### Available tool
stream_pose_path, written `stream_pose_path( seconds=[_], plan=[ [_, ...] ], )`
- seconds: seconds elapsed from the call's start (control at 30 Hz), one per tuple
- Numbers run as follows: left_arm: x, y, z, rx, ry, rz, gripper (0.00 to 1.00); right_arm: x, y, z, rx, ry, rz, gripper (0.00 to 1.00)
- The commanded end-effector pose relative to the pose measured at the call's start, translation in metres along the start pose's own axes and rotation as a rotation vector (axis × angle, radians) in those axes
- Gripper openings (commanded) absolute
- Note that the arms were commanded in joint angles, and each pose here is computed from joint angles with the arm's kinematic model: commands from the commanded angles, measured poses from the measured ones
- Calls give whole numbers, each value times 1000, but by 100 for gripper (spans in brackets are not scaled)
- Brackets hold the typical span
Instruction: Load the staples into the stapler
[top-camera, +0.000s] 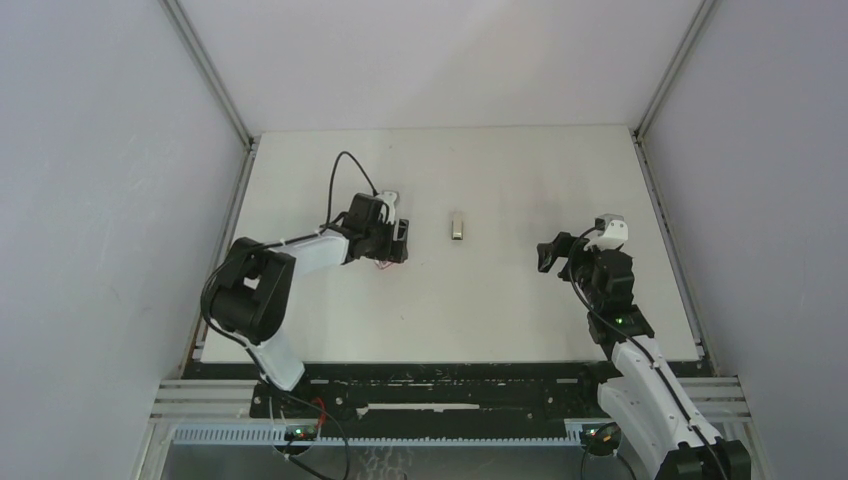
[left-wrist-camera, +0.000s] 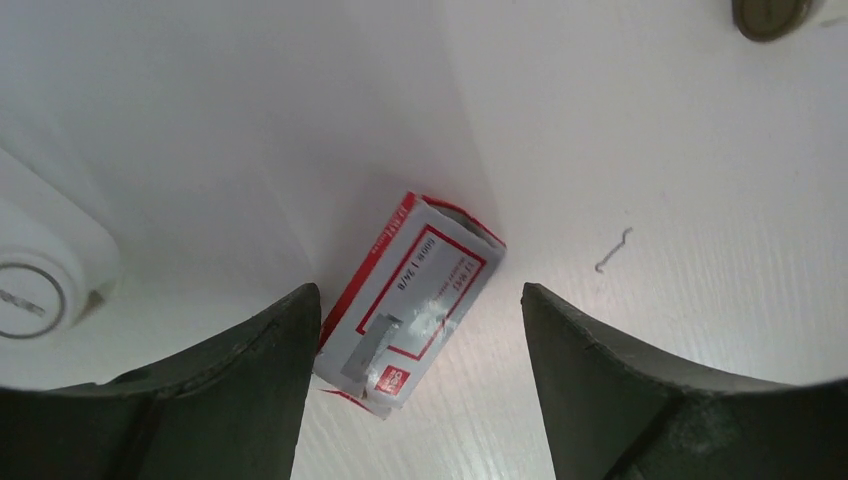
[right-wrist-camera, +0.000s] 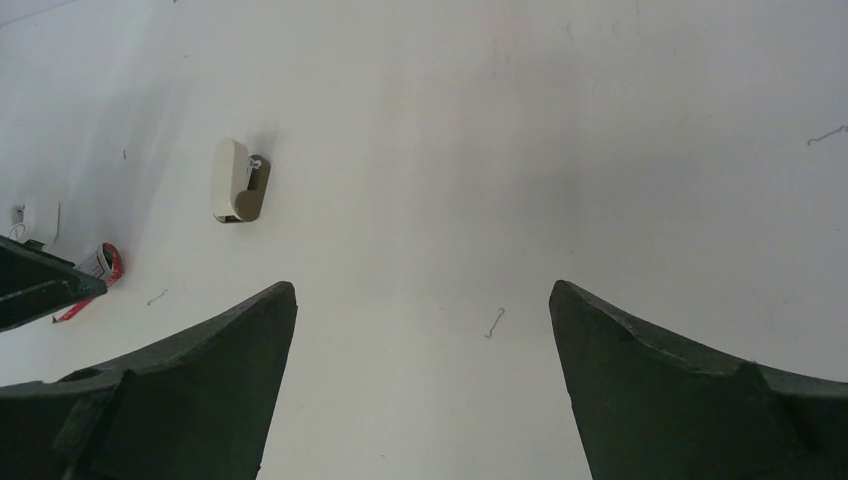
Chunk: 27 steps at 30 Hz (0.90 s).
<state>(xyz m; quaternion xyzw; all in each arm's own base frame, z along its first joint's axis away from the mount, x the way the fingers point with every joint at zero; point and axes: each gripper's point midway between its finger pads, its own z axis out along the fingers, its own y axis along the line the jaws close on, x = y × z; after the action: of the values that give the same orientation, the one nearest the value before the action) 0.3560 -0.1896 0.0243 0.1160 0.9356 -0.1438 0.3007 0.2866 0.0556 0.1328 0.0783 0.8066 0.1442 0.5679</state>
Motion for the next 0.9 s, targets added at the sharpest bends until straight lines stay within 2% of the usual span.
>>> stream_pose_path(
  seconds=[0.0, 0.2, 0.33, 0.43, 0.6, 0.87],
  plan=[
    [23, -20, -12, 64, 11, 41, 78, -26, 12, -2, -37, -66, -26, 96],
    [58, -53, -26, 124, 48, 94, 78, -25, 15, -1, -47, -61, -28, 96],
    [69, -75, -38, 168, 32, 129, 78, -25, 19, -1, -63, -48, -28, 96],
    [65, -83, -48, 182, -8, 138, 78, -26, 23, -2, -76, -47, -25, 96],
    [45, -72, -65, 104, -95, 86, 78, -24, 23, -3, -58, -32, -4, 96],
    [42, -73, -65, 71, -100, -16, 80, -20, 19, -4, -32, -18, 0, 96]
  ],
)
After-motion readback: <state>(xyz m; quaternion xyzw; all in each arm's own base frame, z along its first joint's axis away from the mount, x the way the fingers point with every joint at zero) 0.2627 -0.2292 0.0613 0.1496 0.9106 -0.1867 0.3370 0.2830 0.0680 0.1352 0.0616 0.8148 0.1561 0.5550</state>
